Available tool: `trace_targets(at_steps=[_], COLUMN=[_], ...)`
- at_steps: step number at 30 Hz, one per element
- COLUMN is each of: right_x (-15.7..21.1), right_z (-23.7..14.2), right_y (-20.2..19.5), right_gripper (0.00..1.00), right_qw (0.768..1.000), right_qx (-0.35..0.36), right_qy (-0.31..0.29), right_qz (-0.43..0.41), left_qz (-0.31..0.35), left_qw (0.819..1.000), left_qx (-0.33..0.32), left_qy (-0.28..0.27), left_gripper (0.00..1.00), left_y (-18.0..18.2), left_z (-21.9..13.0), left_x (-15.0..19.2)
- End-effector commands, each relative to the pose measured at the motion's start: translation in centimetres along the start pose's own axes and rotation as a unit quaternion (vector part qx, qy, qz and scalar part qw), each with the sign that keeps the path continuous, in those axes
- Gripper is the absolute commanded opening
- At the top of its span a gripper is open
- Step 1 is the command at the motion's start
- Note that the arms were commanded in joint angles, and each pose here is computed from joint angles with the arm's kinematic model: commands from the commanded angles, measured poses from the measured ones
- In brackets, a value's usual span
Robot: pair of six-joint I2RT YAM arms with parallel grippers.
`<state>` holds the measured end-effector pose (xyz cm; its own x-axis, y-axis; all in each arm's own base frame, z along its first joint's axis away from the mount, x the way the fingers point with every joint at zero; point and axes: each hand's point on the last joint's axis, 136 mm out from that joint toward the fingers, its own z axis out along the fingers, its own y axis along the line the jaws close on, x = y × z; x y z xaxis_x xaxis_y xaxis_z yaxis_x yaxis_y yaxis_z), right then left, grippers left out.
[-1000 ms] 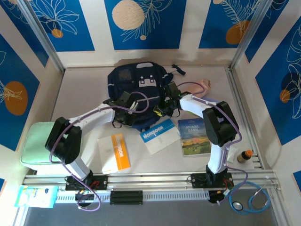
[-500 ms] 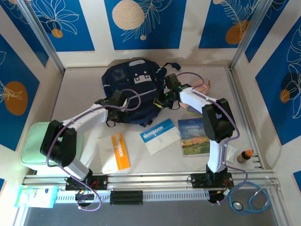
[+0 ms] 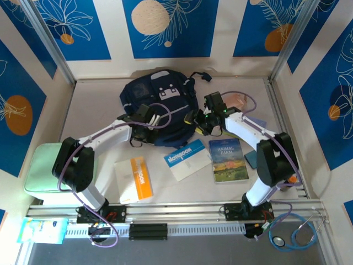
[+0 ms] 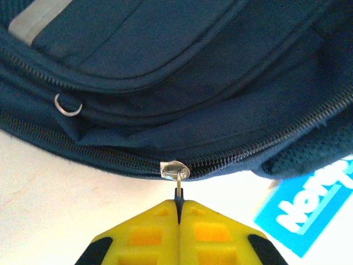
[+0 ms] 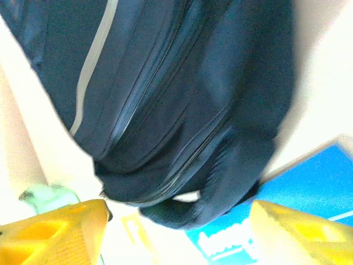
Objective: Pack the student bag
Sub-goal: Unzip the student bag at the top-center of the table.
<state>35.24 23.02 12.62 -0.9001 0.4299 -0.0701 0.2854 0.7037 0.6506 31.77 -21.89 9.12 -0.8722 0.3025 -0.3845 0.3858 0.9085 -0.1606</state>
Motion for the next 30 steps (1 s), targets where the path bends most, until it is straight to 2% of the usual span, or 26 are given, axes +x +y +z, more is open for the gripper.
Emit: trace_targets(at_steps=[1, 6, 12, 16, 18, 21, 26, 30], right_x=[2.9, 3.3, 3.3, 3.0, 2.9, 2.8, 2.9, 3.0], right_z=[1.1, 3.0, 3.7, 3.8, 4.3, 5.2, 6.1, 6.2], right_y=[0.5, 0.0, -2.4, -3.3, -3.4, -3.8, -4.3, -4.7], right_gripper=[0.75, 0.87, 0.84, 0.84, 0.83, 0.83, 0.82, 0.81], right_qw=[0.997, 0.993, 0.984, 0.983, 0.983, 0.982, 0.981, 0.98], right_qx=[-0.011, 0.013, 0.09, 0.099, 0.101, 0.113, 0.121, 0.125], right_qy=[0.04, 0.038, 0.024, 0.007, 0.015, 0.022, 0.03, 0.032], right_qz=[0.064, 0.111, 0.152, 0.152, 0.149, 0.148, 0.151, 0.152], left_qz=[0.005, 0.012, 0.008, 0.004, 0.002, 0.006, 0.005, -0.003], left_qw=[0.995, 0.994, 0.996, 0.998, 1.0, 1.0, 1.0, 0.999], left_qx=[0.079, 0.095, 0.084, 0.057, 0.028, 0.013, 0.007, 0.03], left_qy=[-0.057, -0.056, -0.034, -0.019, -0.008, 0.019, 0.027, 0.031], left_gripper=[0.0, 0.0, 0.0, 0.0, 0.21, 0.4, 0.58, 0.61], left_y=[-4.3, -5.6, -5.0, -3.8, -2.6, -1.7, -1.3, -1.7], left_z=[-2.8, -2.4, -1.3, -0.7, 0.1, 1.6, 3.2, 3.9], left_x=[-3.3, -3.7, -2.4, -1.0, 0.1, 1.3, 0.8, 0.0])
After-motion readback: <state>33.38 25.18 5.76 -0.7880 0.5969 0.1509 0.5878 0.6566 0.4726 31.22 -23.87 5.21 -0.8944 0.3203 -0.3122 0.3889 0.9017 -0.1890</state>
